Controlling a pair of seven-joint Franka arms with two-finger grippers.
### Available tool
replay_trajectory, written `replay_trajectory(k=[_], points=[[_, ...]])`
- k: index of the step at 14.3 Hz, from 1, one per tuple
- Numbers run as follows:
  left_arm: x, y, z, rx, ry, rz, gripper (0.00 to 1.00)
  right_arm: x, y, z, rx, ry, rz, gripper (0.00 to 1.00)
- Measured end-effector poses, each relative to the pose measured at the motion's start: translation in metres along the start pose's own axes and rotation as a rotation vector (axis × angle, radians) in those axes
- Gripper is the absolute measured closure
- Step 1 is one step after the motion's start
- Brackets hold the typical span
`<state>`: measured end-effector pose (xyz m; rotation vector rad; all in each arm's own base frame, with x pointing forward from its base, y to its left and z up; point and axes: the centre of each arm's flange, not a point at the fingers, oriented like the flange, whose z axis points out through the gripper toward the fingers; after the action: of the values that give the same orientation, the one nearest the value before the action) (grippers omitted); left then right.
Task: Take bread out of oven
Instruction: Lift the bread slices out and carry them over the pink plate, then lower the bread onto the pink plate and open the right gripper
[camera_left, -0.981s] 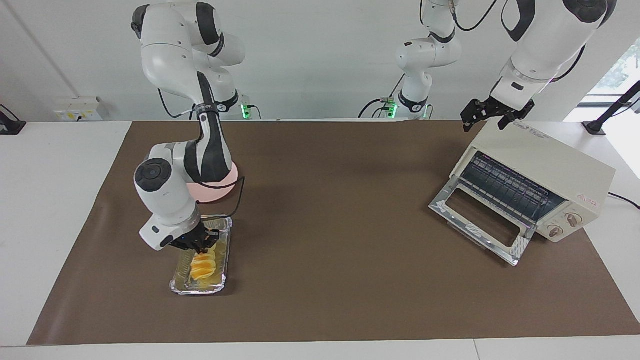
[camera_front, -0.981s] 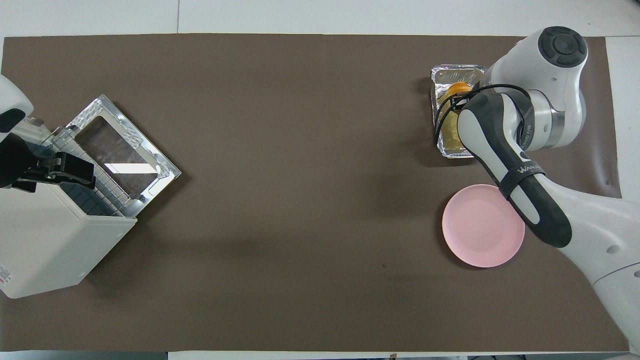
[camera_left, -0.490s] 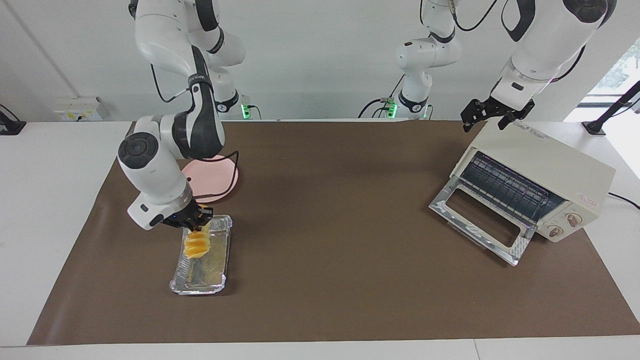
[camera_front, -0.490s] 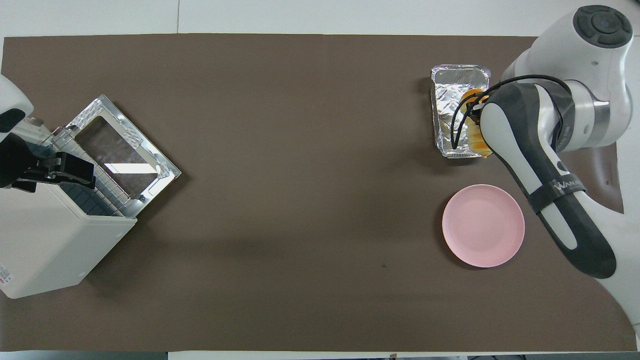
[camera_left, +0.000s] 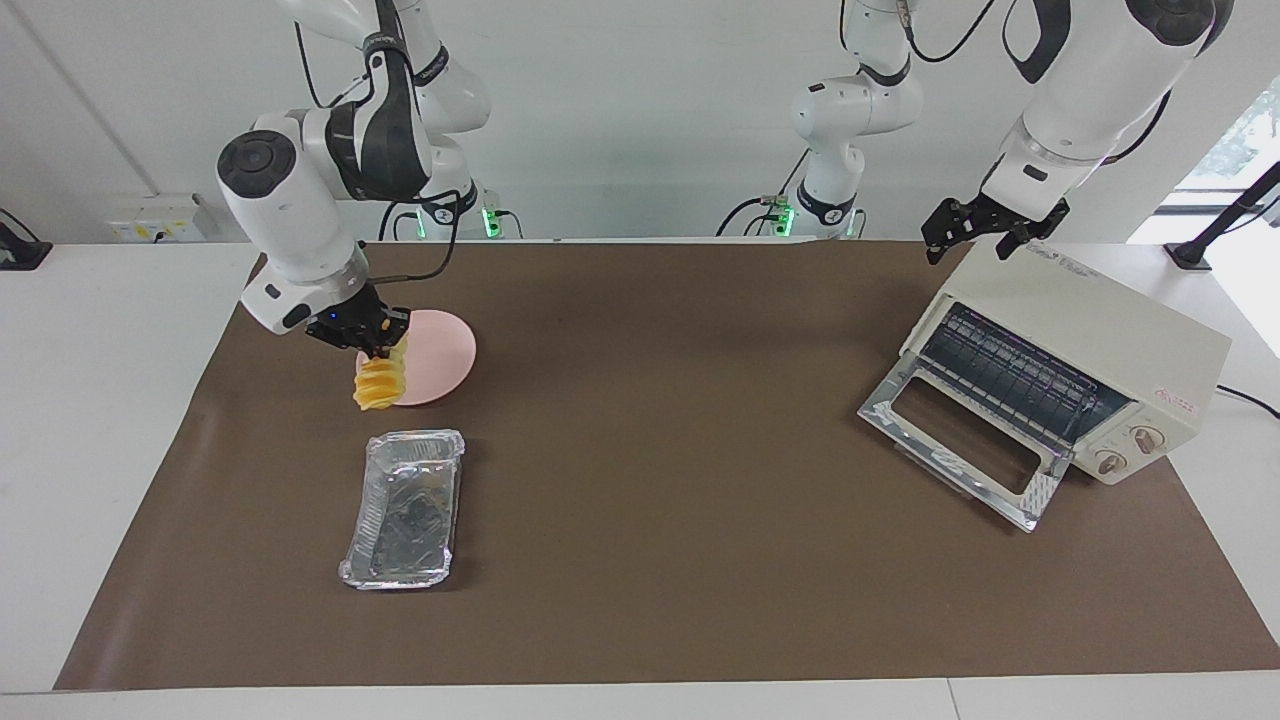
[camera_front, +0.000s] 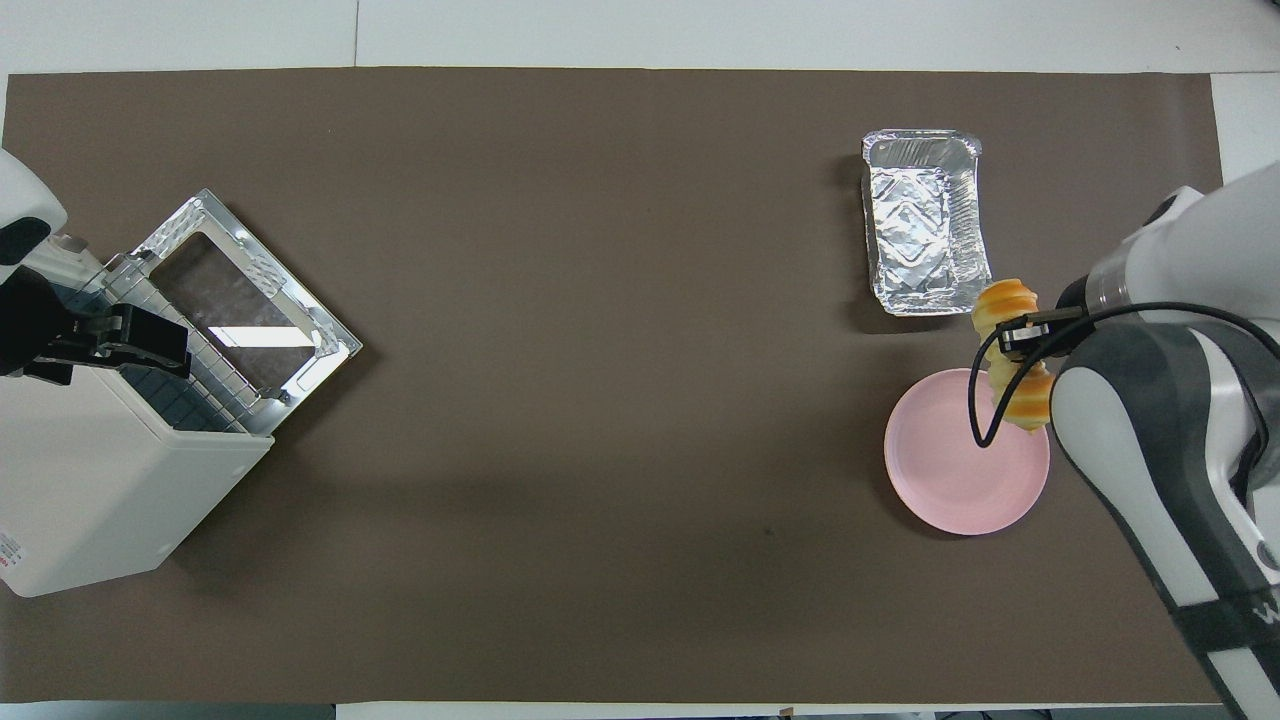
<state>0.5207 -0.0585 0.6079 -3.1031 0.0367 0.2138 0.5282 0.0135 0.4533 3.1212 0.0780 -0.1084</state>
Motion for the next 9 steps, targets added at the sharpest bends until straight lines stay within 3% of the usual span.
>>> replay_trajectory(k=[4, 9], points=[[0.0, 0.0, 0.0, 0.0, 0.0, 0.0, 0.0, -0.061, 0.002, 0.052, 0.008, 0.066, -0.005, 0.88], [0.0, 0.0, 0.0, 0.0, 0.0, 0.0, 0.0, -0.082, -0.002, 0.1, 0.005, 0.129, -0.011, 0.88]])
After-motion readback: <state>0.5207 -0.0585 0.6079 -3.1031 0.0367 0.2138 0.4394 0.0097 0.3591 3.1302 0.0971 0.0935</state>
